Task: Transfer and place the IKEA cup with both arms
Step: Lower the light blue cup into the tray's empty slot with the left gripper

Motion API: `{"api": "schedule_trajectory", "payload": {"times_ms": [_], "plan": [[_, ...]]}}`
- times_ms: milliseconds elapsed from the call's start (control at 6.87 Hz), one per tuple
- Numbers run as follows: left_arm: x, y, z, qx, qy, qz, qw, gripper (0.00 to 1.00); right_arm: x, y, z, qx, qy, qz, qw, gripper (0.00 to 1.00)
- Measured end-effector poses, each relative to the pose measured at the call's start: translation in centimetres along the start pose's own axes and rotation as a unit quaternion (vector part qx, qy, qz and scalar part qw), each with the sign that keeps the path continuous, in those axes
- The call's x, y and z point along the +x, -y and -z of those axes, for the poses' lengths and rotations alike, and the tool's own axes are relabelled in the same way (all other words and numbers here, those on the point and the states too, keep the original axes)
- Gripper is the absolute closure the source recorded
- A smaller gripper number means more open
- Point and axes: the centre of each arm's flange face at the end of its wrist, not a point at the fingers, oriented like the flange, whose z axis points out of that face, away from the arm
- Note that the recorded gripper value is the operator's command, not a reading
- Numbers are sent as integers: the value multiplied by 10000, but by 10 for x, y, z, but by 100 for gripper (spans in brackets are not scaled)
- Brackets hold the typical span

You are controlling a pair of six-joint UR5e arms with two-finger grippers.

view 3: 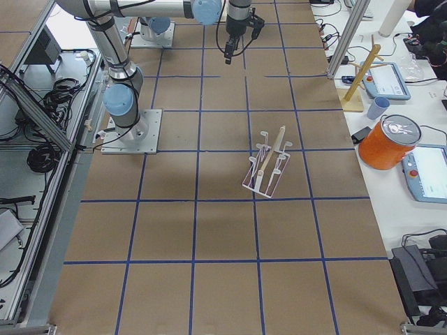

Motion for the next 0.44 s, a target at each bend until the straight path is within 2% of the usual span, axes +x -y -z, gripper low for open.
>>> {"api": "schedule_trajectory", "payload": {"times_ms": [146, 437], "plan": [[-32, -18, -4, -167, 126, -178, 9996, 100, -2, 0, -2, 19, -38, 40, 10000, 0], [-103, -60, -27, -419, 26, -231, 9989, 100, -3, 0, -9, -21, -17, 319, 9995, 0]]}}
